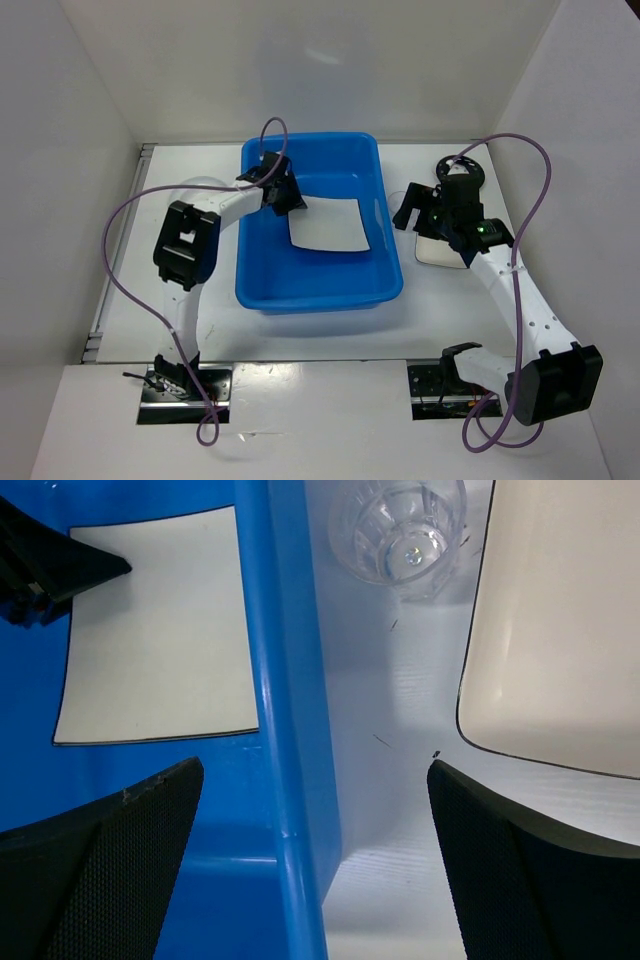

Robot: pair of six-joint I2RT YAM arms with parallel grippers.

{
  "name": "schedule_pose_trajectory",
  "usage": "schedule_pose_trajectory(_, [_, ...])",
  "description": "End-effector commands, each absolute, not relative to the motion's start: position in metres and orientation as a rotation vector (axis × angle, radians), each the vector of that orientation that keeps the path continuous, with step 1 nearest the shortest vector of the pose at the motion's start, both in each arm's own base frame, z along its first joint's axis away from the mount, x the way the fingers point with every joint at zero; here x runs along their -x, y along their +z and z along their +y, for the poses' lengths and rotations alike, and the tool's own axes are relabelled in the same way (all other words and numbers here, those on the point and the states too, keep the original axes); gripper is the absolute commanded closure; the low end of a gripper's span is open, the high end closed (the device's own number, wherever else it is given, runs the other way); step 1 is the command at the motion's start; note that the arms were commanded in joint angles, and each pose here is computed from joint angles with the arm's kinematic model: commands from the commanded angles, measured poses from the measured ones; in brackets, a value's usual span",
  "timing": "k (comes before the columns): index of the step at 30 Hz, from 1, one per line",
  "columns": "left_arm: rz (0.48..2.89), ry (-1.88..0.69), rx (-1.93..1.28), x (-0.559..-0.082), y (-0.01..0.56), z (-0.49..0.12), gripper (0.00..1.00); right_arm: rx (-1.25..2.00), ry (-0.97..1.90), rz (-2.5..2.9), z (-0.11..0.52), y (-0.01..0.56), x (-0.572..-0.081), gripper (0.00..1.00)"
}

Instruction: Place the mixed dishes into the plastic bin

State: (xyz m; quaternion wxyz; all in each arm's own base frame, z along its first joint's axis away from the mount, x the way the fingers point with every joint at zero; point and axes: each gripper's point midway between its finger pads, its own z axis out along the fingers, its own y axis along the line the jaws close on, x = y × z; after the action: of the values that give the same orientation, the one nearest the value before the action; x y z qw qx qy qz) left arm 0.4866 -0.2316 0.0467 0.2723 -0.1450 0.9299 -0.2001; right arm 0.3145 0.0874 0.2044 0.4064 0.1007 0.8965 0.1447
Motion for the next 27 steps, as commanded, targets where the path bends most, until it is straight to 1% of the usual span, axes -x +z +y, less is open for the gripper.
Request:
schedule_pose_trajectory(1, [2.862, 0.087, 0.253, -0.407, -0.045, -0.148, 0.58, -0.235, 0.341, 2.224, 0.084, 0.211, -0.317, 0.02])
schedule_pose_trajectory(2, [2.879, 0.085, 0.237, -0.406, -0.048, -0.149, 0.57, -0.235, 0.341, 2.224, 0.084, 0.211, -0.317, 0.02])
schedule_pose_trajectory(13, [2.896, 0.099, 0.235, -0.407, -0.047, -0.149, 0.57, -0.235, 0.341, 2.224, 0.084, 0.211, -0.317, 0.01])
schedule_pose_trajectory(15, [2.864, 0.099, 0.239, -0.412, -0.031, -0.148, 0.57, -0.235, 0.341, 2.224, 0.084, 0.211, -0.317, 0.01])
schedule_pose_trajectory(17, [2.780, 0.130, 0.268, -0.425, 0.000, -0.143, 0.57, -0.235, 0.341, 2.224, 0.084, 0.211, -0.317, 0.01])
schedule_pose_trajectory(18, [2.705, 0.185, 0.284, -0.439, 0.021, -0.135, 0.55, -0.228, 0.354, 2.227, 0.086, 0.211, -0.317, 0.01])
schedule_pose_trajectory(19, [2.674, 0.216, 0.276, -0.443, 0.037, -0.130, 0.55, -0.222, 0.366, 2.229, 0.088, 0.213, -0.319, 0.01])
schedule_pose_trajectory(21, [2.596, 0.215, 0.263, -0.455, 0.074, -0.128, 0.52, -0.215, 0.380, 2.223, 0.091, 0.215, -0.322, 0.01])
schedule_pose_trajectory(23, [2.526, 0.167, 0.263, -0.465, 0.112, -0.131, 0.50, -0.214, 0.383, 2.211, 0.091, 0.220, -0.324, 0.01])
schedule_pose_trajectory(25, [2.487, 0.121, 0.255, -0.470, 0.133, -0.136, 0.48, -0.214, 0.383, 2.211, 0.092, 0.222, -0.327, 0.01])
schedule_pose_trajectory(27, [2.439, 0.044, 0.227, -0.470, 0.164, -0.142, 0.48, -0.222, 0.383, 2.191, 0.090, 0.231, -0.332, 0.00])
